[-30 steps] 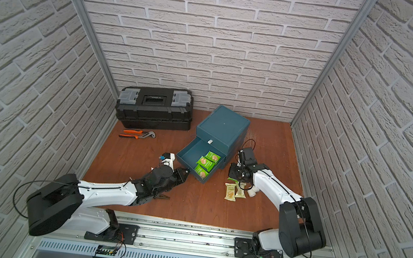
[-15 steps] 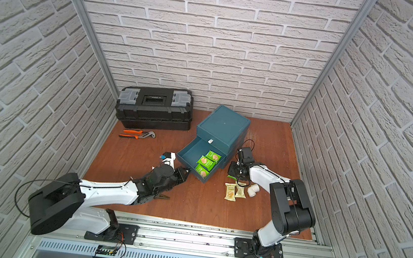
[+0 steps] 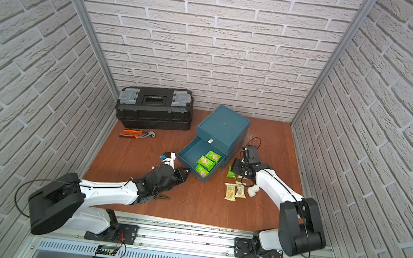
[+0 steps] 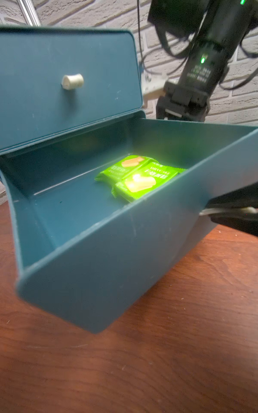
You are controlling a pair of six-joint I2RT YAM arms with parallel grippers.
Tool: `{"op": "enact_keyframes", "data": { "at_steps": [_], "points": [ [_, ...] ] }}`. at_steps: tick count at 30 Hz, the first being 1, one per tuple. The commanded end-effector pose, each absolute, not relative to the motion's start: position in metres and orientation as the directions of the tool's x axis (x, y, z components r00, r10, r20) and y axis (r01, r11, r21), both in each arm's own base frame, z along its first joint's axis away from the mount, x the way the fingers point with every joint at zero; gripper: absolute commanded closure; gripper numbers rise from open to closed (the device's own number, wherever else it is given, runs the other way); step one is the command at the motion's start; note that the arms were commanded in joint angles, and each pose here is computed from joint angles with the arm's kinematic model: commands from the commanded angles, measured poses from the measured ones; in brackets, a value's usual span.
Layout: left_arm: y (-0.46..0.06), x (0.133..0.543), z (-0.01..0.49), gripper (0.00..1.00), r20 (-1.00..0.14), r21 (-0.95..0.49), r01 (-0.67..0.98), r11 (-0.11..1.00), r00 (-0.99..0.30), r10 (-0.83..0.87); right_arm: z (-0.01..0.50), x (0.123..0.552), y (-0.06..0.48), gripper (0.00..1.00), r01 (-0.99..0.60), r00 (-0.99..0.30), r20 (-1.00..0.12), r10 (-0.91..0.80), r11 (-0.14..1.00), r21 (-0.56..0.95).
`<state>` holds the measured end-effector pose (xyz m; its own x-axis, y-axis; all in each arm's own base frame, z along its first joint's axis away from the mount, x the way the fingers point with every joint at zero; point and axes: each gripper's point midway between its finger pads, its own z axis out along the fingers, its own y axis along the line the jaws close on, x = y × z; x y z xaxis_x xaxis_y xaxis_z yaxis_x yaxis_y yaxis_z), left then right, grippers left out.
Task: Take the cookies out of the drawer
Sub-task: Place the cookie at the center of the board, then pick up the cookie from the drawer.
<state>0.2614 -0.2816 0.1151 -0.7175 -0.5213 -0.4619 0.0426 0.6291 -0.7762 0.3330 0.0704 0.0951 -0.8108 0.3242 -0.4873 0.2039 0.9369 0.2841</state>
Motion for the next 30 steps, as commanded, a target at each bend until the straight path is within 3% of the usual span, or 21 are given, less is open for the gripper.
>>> {"op": "enact_keyframes", "data": {
  "at_steps": [1,5,10,14,18,26,30],
  "points": [
    [-0.283,0.269,0.129,1.00,-0.495,-0.776,0.079,0.626,-0.691,-0.527,0.138,0.323,0.060,0.44,0.175,-0.771,-0.567,0.290,0.953,0.249],
    [-0.282,0.268,0.128,1.00,-0.509,-0.760,0.086,0.645,-0.695,-0.508,0.196,0.311,0.074,0.45,0.033,-0.734,-0.660,0.162,0.979,0.202],
    [-0.279,0.265,0.125,1.00,-0.520,-0.744,0.089,0.662,-0.699,-0.490,0.245,0.295,0.127,0.45,-0.252,-0.670,-0.727,-0.152,0.967,0.030],
    [-0.277,0.264,0.124,1.00,-0.528,-0.735,0.093,0.671,-0.700,-0.481,0.244,0.285,0.174,0.45,-0.498,-0.642,-0.641,-0.421,0.864,-0.068],
    [-0.277,0.262,0.123,1.00,-0.532,-0.722,0.095,0.686,-0.709,-0.462,0.227,0.281,0.206,0.45,-0.649,-0.616,-0.498,-0.610,0.752,-0.119],
    [-0.272,0.258,0.121,1.00,-0.528,-0.714,0.082,0.695,-0.715,-0.458,0.191,0.294,0.237,0.44,-0.738,-0.614,-0.298,-0.731,0.665,-0.112],
    [-0.269,0.256,0.118,1.00,-0.524,-0.708,0.073,0.703,-0.721,-0.454,0.174,0.305,0.247,0.44,-0.741,-0.625,-0.257,-0.737,0.664,-0.103]
  ]
}}
